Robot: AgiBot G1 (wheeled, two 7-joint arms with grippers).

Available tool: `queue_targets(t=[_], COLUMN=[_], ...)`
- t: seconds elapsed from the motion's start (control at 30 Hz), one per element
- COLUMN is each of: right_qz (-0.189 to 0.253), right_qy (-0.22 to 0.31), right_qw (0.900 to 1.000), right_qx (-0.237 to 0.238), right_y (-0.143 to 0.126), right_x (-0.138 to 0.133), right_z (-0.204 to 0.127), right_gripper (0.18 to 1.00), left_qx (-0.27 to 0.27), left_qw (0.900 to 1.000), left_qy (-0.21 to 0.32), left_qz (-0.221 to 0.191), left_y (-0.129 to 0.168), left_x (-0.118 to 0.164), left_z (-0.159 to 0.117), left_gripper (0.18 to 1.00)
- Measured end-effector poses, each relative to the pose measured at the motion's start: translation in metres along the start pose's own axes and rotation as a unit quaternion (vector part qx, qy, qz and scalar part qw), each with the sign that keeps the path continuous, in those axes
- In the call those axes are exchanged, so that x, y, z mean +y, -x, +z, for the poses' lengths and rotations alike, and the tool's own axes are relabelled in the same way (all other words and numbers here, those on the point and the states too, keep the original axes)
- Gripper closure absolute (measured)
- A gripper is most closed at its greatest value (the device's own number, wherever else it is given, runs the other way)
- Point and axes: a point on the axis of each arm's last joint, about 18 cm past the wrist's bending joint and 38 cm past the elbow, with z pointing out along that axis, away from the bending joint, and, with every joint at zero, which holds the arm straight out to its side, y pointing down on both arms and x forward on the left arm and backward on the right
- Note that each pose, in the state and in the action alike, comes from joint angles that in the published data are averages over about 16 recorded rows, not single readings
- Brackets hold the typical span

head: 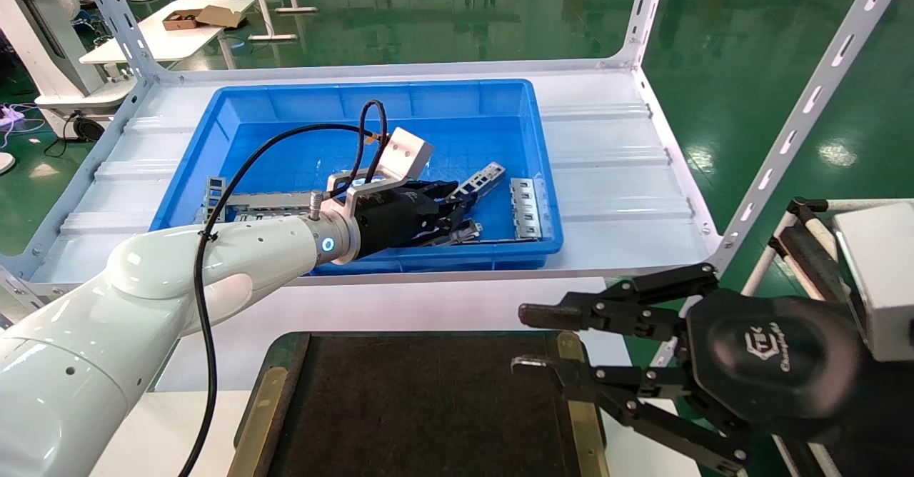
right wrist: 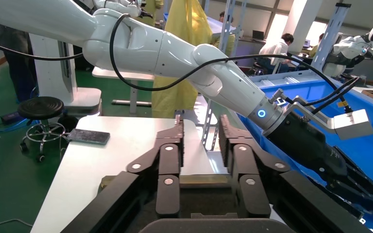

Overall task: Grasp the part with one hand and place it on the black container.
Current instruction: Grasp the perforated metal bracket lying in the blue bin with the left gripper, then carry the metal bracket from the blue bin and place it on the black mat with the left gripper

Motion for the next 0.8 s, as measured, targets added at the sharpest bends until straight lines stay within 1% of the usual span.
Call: queue_targets(t=[0.1,0.23,0.3,0.43,0.5,0.67,0.8], right_qz=[0.000,0.000,0.000,0.000,0.000,0.000,0.000], right_qy=[0.000,0.000,0.000,0.000,0.000,0.000,0.000], right_qw=[1.000,1.000,1.000,1.000,1.000,1.000,1.000], right_qx=[0.000,0.000,0.000,0.000,0.000,0.000,0.000], right_y=[0.000,0.000,0.000,0.000,0.000,0.000,0.000], right_x=[0.000,0.000,0.000,0.000,0.000,0.000,0.000], right_z=[0.000,0.000,0.000,0.000,0.000,0.000,0.000], right_gripper=[0.791,0.854,0.889,0.928,0.949,0.975,0.984], left_qx=[-0.001,0.001,0.005,0.017,0.027,0.060,0.093], left_qw=[0.9999,0.9995,0.9991,0.9977,0.9966,0.9927,0.9880], left_qy=[-0.009,-0.025,-0.035,-0.057,-0.069,-0.097,-0.116], left_qz=[-0.008,-0.018,-0.024,-0.033,-0.035,-0.039,-0.040], left_y=[0.001,0.004,0.006,0.009,0.010,0.009,0.004], left_x=[-0.004,-0.014,-0.019,-0.031,-0.037,-0.046,-0.048], left_z=[-0.001,-0.004,-0.006,-0.014,-0.020,-0.038,-0.056], left_gripper=[0.747,0.815,0.830,0.859,0.860,0.863,0.863])
